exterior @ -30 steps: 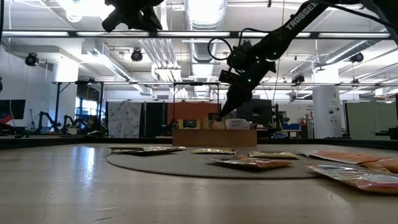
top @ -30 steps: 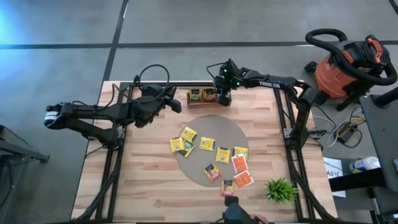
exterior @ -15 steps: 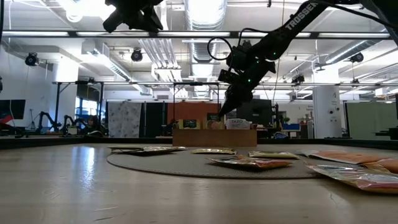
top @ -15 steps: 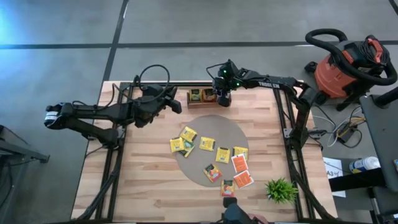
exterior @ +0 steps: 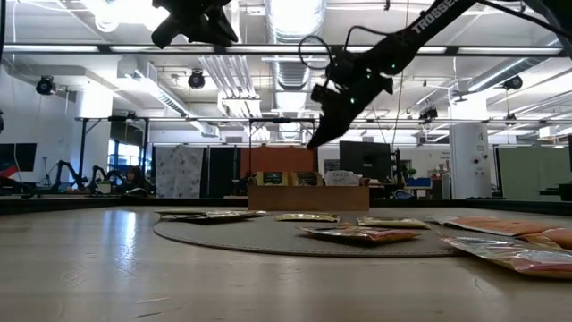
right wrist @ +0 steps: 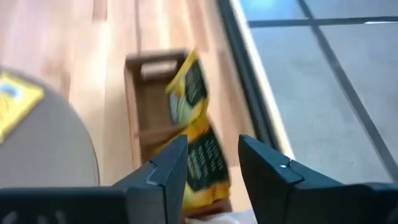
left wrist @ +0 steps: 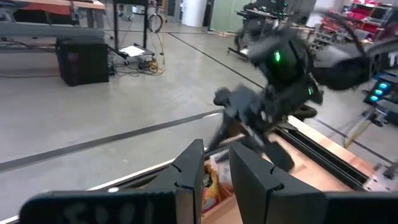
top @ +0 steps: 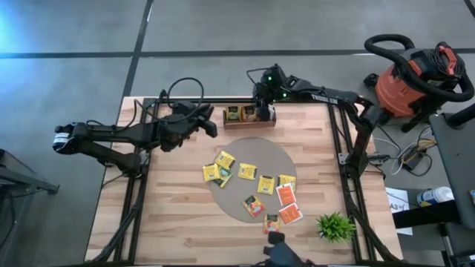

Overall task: Pick & Place Tea
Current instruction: Put the top white tea bag into the right compartment of the wooden organizer

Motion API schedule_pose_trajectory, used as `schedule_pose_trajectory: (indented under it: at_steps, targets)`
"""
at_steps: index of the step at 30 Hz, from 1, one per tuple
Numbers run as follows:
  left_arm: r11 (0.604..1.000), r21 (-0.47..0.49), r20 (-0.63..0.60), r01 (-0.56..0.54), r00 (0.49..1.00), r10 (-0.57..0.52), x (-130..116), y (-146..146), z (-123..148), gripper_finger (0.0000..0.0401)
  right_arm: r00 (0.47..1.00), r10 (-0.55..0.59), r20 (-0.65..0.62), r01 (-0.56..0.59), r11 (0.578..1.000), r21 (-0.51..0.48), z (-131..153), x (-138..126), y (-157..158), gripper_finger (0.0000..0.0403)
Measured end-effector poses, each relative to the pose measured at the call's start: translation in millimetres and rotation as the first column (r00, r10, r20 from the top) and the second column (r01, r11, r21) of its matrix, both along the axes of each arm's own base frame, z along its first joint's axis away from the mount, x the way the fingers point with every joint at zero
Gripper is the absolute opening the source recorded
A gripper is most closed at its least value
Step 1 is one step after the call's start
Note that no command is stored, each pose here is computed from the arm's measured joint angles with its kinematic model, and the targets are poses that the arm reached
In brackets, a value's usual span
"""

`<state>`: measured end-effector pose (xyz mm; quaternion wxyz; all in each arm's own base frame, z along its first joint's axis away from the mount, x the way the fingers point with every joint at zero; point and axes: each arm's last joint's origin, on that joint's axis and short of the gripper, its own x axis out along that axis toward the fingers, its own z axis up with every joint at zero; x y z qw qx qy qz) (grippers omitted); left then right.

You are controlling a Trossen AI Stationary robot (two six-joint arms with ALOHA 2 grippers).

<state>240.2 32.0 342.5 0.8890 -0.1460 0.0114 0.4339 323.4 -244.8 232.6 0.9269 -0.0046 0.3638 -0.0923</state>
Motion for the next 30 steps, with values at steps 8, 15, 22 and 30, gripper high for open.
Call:
schedule_pose_trajectory:
  at_steps: [8,15,22,30]
  targets:
    - [1.000,-0.004,-0.036,0.011,0.999,-0.011,-0.5,-0.3,-3.1,0.0071,0.994,-0.099,0.042,0.094,0.989,0.111,40.7,-2.3,7.3,0.0146]
    - [1.000,-0.007,-0.098,0.011,0.995,-0.011,-1.9,-0.4,-8.3,0.0071,0.970,-0.153,-0.190,0.210,0.922,0.326,25.2,-12.9,29.3,0.0129]
    - [1.000,0.014,-0.168,0.019,0.986,-0.017,-1.8,-0.3,-23.6,0.0071,0.940,-0.025,-0.341,0.169,0.902,0.398,22.6,-6.6,93.3,0.0104]
    - [0.994,-0.033,-0.181,0.106,0.977,-0.110,-0.6,-2.4,-36.1,0.0071,0.950,-0.022,-0.310,0.118,0.949,0.293,32.9,-8.8,169.7,0.0080]
